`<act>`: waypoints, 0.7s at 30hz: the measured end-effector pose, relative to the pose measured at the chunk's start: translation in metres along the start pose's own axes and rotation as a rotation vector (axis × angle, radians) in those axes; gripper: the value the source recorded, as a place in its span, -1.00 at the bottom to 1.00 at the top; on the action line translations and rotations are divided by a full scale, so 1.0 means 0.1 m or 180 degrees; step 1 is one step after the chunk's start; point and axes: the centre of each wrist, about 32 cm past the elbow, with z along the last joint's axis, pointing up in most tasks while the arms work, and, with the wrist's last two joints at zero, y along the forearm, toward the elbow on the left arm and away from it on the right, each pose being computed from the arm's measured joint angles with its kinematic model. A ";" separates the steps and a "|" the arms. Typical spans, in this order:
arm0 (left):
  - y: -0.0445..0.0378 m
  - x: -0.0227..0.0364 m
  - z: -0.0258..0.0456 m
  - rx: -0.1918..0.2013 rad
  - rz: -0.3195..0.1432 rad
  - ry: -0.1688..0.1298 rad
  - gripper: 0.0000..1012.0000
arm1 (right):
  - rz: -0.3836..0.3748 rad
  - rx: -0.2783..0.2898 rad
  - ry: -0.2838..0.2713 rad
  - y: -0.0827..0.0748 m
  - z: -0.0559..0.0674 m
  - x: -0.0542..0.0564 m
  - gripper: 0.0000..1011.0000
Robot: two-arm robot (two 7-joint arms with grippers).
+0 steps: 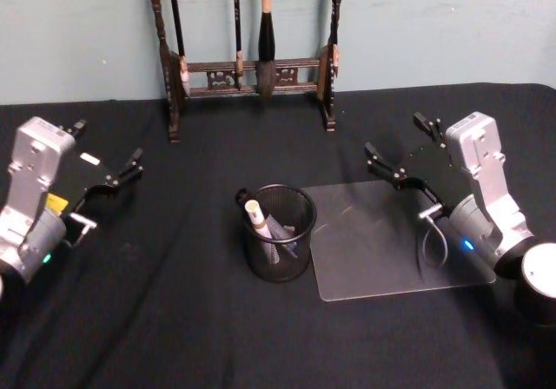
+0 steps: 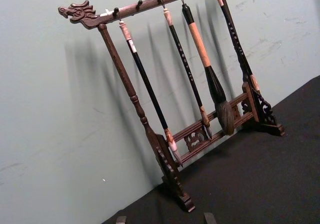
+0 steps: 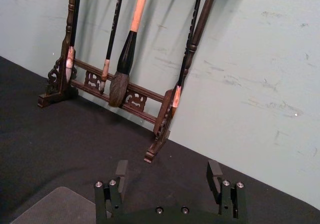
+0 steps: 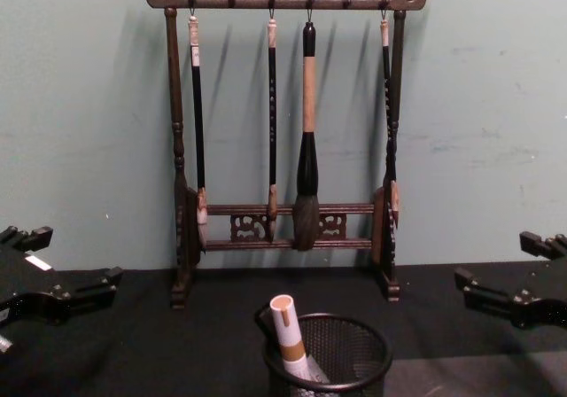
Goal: Pick up the water-based marker from the table and place it into the pen holder.
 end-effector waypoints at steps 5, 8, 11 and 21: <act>0.000 0.000 0.000 0.0000 0.0000 0.0000 0.98 | 0.0000 0.0000 0.0000 0.00 0.00 0.00 0.98; 0.000 0.000 0.000 0.0000 0.0000 0.0000 0.98 | 0.0000 0.0000 0.0000 0.00 0.00 0.00 0.98; 0.000 0.000 0.000 0.0000 0.0000 0.0000 0.98 | 0.0000 0.0000 0.0000 0.00 0.00 0.00 0.98; 0.000 0.000 0.000 0.0000 0.0000 0.0000 0.98 | 0.0000 0.0000 0.0000 0.00 0.00 0.00 0.98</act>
